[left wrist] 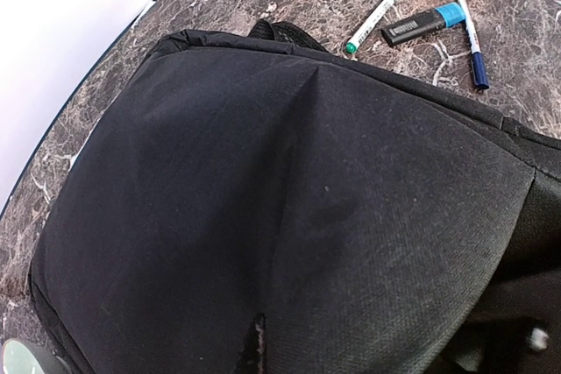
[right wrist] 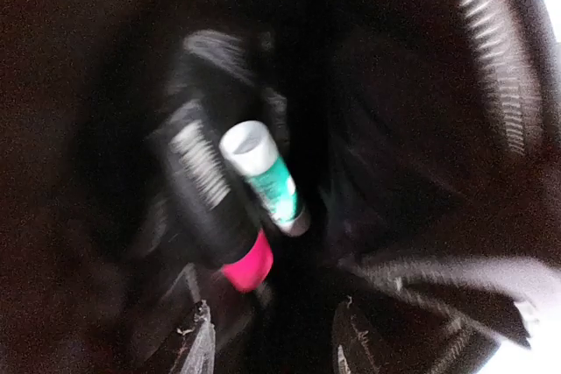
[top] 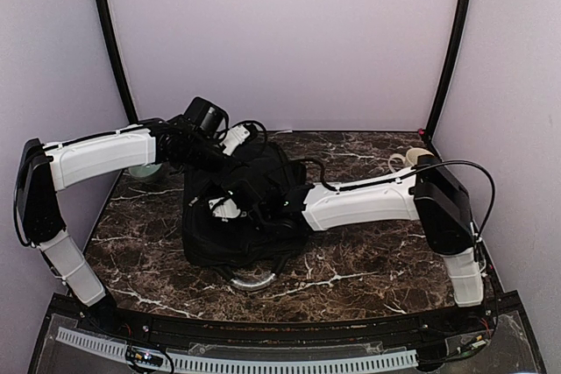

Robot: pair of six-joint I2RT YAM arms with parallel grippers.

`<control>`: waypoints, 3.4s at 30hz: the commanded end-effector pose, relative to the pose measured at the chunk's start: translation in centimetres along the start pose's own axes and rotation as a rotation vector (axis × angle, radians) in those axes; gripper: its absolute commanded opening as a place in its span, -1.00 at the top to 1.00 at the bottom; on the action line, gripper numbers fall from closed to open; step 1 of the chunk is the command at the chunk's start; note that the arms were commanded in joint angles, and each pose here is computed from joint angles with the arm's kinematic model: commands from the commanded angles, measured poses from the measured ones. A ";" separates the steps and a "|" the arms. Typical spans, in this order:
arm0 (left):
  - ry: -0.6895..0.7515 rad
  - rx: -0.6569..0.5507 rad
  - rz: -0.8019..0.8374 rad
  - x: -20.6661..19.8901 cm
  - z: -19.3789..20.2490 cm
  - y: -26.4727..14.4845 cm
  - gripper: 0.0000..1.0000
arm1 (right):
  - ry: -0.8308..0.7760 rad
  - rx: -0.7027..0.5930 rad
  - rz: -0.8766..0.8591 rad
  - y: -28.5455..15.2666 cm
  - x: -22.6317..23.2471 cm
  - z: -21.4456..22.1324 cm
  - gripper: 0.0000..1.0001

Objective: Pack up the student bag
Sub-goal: Place the pen in the lower front pocket of the bag, then adjust the pen at the center of the board.

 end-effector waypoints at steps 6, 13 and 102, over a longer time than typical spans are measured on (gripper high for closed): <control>-0.009 -0.132 -0.060 1.1 -2.6 -3.7 1.00 | 0.063 -0.110 -0.199 -9.0 0.4 -1.2 0.09; -0.003 -0.126 -0.082 1.3 -2.4 -3.8 1.00 | 0.141 -0.178 -0.452 -13.9 -0.1 0.2 0.10; -0.020 -0.051 -0.001 0.4 -1.6 -0.7 0.97 | 0.853 0.508 -1.048 -2.4 5.1 32.3 0.11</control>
Point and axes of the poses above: each gripper's point midway between its finger pads, its own y axis out along the fingers, its own x axis along the line the jaws close on, z = x × y, the point moved 7 cm from there along -y, back along the fingers, and after that the axes turned 8 degrees about y, right-handed, at the moved point
